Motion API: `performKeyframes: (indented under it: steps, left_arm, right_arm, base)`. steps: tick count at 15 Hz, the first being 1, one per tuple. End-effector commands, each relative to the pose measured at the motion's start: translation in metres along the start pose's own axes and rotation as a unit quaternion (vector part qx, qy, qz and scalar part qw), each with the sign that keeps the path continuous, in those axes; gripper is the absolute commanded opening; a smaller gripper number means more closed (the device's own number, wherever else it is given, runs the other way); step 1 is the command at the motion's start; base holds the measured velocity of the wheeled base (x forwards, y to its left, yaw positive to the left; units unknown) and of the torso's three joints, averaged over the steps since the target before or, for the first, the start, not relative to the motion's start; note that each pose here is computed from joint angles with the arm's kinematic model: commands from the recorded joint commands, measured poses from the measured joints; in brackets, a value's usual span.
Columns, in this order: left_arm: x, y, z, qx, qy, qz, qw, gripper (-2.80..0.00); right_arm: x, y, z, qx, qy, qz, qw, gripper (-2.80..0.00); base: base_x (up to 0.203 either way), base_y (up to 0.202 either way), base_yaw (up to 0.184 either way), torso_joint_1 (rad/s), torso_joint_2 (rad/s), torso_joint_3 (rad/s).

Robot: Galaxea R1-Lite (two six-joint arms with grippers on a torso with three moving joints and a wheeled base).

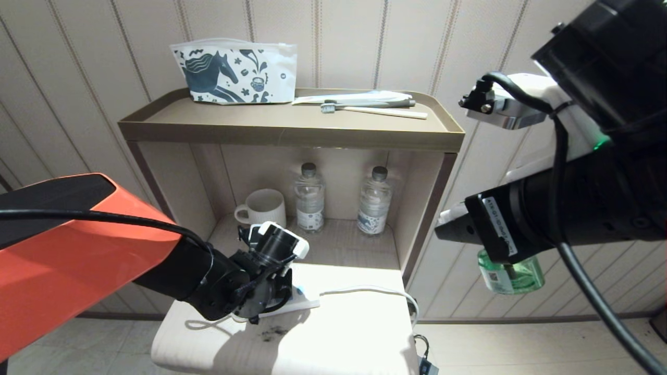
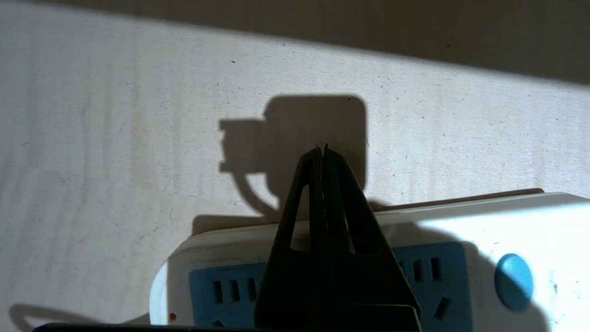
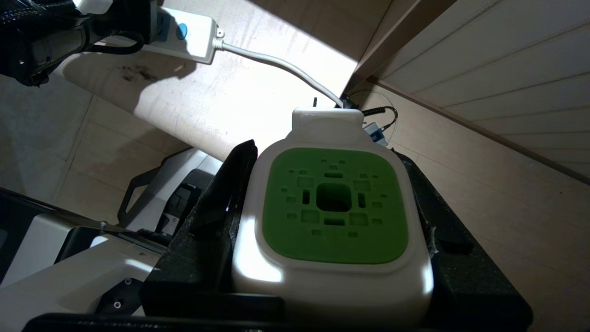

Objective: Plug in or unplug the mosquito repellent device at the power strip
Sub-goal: Insert the plug into the socket

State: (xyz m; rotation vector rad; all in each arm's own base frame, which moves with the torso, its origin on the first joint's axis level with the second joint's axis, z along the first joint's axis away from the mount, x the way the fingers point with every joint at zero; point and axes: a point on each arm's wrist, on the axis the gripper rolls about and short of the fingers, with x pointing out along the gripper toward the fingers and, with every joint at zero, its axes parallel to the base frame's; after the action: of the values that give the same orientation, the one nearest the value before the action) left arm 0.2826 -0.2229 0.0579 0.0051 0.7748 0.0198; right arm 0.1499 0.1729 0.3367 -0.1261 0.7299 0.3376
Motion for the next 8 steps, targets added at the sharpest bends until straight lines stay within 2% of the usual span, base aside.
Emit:
performKeyframes:
  steps: [1,5,8]
  left_arm:
    - [-0.004,-0.005,-0.002,0.0,-0.003,-0.006,1.0,-2.8]
    - [-0.012,-0.019,-0.008,0.013,-0.005,-0.024,0.9996,-2.8]
    - [-0.013,-0.02,-0.007,0.012,-0.007,-0.027,0.9996,-2.8]
  right_arm:
    - [0.0,0.0,-0.001,0.0,0.002,-0.002,1.0,-2.8]
    - [0.0,-0.001,-0.002,0.0,0.004,-0.002,1.0,-2.8]
    - [0.0,-0.001,-0.002,-0.001,0.005,-0.003,1.0,-2.8]
  base:
    - [0.0,0.0,0.0,0.0,0.0,0.0]
    - [0.0,0.0,0.0,0.0,0.0,0.0]
    - [0.0,0.0,0.0,0.0,0.0,0.0]
